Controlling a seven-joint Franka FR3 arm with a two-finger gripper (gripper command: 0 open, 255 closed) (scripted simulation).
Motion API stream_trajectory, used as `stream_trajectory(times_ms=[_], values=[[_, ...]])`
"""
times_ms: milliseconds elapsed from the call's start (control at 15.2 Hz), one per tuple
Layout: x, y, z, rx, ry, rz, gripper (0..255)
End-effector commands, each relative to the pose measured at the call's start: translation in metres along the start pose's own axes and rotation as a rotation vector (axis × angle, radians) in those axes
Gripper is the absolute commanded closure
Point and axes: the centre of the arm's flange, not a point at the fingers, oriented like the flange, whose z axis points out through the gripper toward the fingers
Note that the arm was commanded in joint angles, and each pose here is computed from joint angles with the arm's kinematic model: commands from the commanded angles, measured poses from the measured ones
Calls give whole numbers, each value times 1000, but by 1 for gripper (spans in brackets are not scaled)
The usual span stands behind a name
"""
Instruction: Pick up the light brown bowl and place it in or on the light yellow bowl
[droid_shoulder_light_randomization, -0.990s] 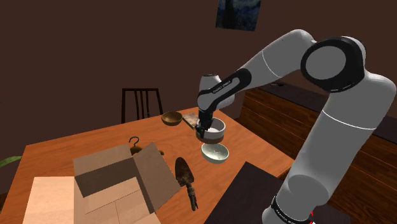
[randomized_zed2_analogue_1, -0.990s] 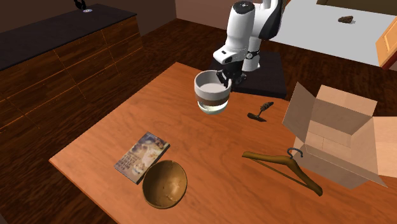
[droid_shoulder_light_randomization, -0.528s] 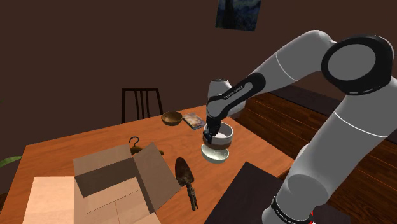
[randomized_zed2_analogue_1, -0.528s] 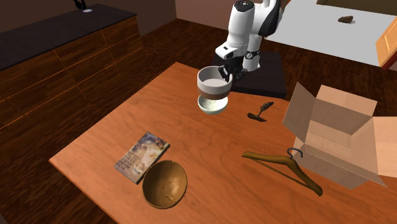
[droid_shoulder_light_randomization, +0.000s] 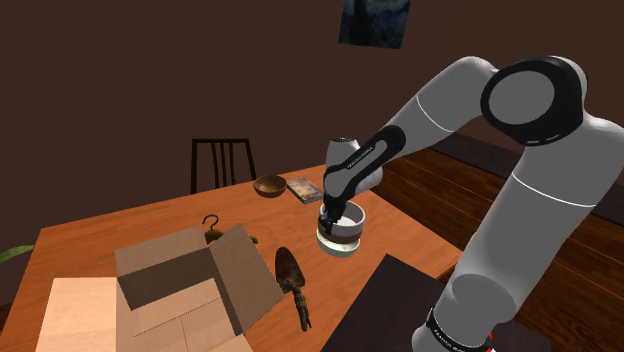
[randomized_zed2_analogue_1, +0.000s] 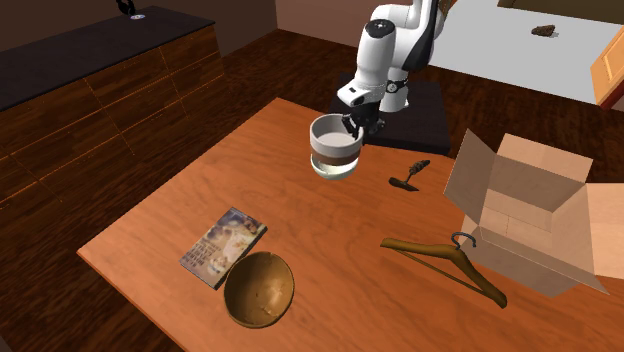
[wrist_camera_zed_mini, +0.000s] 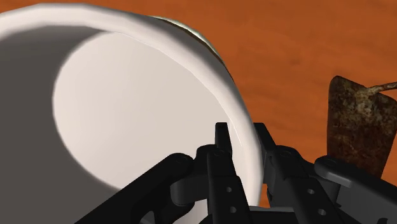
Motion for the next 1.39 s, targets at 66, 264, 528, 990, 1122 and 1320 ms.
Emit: stream_trajectory(times_ms=[66, 264, 528, 990, 1122, 1320], values=[[0, -1, 18, 0, 1, 0, 255], [0, -1, 27, 0, 1, 0, 255], [0, -1, 27, 0, 1, 0, 255], [0, -1, 27, 0, 1, 0, 0], [0, -1, 27, 0, 1, 0, 0], [0, -1, -12, 0, 1, 0, 0]])
